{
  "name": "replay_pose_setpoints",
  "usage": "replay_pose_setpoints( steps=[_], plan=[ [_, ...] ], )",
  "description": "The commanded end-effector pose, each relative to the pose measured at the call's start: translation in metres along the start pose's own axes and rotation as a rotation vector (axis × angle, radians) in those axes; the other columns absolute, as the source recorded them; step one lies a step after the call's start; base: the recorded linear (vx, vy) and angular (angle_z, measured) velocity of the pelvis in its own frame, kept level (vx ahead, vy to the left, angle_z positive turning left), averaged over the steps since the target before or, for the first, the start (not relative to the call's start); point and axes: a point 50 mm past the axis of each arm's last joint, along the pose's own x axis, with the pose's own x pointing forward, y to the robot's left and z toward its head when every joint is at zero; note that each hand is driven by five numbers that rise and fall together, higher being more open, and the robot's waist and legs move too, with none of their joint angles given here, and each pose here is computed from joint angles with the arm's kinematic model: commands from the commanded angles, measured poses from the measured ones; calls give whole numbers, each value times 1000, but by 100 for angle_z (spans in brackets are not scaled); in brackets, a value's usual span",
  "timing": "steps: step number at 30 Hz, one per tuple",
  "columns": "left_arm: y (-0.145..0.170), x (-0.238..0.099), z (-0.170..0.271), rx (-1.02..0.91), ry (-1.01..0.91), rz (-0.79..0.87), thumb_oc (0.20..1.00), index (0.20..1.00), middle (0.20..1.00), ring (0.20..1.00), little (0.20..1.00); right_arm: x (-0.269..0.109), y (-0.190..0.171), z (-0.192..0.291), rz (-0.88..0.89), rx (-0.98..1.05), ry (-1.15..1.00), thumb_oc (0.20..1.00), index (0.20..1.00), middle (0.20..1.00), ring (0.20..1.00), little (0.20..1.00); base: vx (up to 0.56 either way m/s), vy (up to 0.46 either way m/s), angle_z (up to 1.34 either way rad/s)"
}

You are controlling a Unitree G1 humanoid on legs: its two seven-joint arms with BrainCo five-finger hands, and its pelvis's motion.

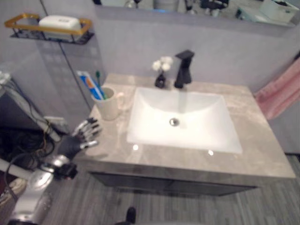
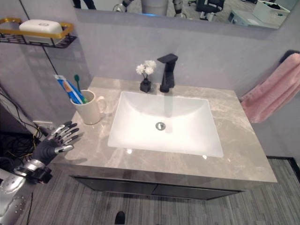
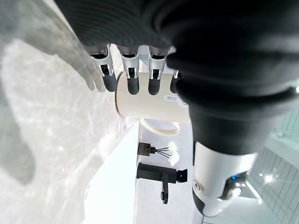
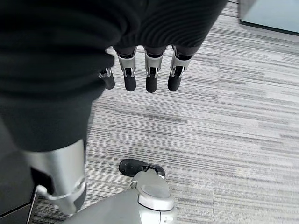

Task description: Put brush and paste in cup on sink, flatten towel.

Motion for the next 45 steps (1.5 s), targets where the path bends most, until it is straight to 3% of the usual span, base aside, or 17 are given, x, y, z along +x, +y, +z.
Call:
replay_pose_setpoints(
  steps=[1, 28, 45],
  plan=[
    [5, 10, 33, 47, -180, 20, 1000, 1000, 1000, 1000, 1000, 0, -7, 0, -19, 19, 20, 1000, 1000, 1000, 1000, 1000, 43, 85, -20],
    [27, 1, 39, 136, -177, 129, 1000, 1000, 1000, 1000, 1000, -2, -16, -5, -40, 81, 27, 1000, 1000, 1000, 1000, 1000, 24, 33, -11],
    [28, 13, 43, 162, -199, 149, 1000, 1000, 1000, 1000, 1000, -1, -20, 4, -50, 81, -5, 1000, 1000, 1000, 1000, 1000, 6, 3, -2]
  ],
)
